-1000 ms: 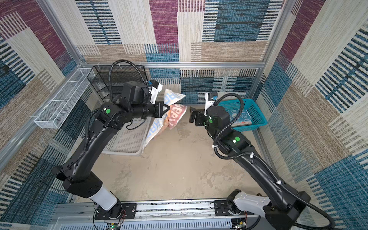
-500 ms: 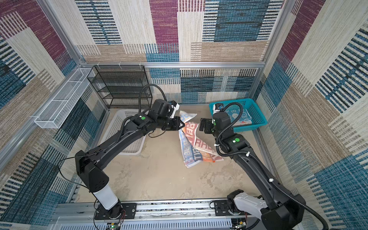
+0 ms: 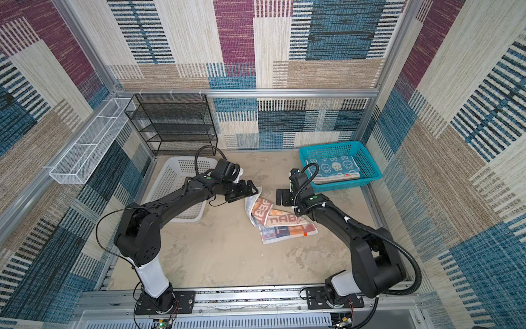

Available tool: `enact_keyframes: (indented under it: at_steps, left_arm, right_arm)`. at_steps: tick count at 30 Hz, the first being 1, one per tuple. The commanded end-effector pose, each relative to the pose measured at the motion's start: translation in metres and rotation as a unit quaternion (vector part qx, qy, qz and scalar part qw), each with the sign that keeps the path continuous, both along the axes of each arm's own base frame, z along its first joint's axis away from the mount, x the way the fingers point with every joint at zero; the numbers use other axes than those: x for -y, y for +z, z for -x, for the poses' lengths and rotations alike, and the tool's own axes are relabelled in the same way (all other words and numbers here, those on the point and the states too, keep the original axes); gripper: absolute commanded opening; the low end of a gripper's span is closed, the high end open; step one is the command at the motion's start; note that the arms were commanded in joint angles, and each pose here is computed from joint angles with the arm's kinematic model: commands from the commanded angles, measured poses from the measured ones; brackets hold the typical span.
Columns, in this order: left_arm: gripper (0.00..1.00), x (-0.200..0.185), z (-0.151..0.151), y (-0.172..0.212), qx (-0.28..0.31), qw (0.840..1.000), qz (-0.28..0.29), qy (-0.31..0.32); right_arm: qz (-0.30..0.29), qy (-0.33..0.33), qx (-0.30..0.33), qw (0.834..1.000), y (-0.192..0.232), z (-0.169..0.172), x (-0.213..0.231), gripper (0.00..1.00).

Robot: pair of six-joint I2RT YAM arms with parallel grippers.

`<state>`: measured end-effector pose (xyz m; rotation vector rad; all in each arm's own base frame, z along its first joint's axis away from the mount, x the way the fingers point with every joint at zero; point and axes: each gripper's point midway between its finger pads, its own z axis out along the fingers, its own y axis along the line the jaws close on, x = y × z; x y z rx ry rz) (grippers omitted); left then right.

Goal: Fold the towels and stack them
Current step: 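Move both grippers to the striped lettered towel on the table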

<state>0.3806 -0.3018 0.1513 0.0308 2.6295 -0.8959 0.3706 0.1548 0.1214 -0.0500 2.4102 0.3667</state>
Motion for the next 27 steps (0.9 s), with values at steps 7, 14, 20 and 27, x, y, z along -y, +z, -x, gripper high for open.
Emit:
enact_keyframes:
  at_steps: [7, 14, 20, 27]
  left_arm:
    - [0.93, -0.017, 0.0, 0.0, -0.002, 1.0, -0.004, 0.009]
    - [0.94, -0.036, 0.006, -0.003, -0.002, 1.0, -0.006, 0.018]
    - [0.94, -0.037, 0.009, -0.004, -0.008, 1.0, -0.003, 0.012]
    - [0.94, -0.033, 0.007, 0.006, -0.001, 1.0, 0.011, 0.01]
  right_arm:
    - [-0.13, 0.068, -0.061, 0.987, -0.025, -0.01, -0.059, 0.91]
    - [-0.158, 0.069, -0.1, 0.98, -0.043, -0.003, -0.068, 0.77]
    - [-0.166, 0.064, -0.114, 0.977, -0.053, -0.004, -0.071, 0.45]
    - [-0.108, 0.042, -0.069, 0.991, -0.02, -0.023, -0.055, 0.06]
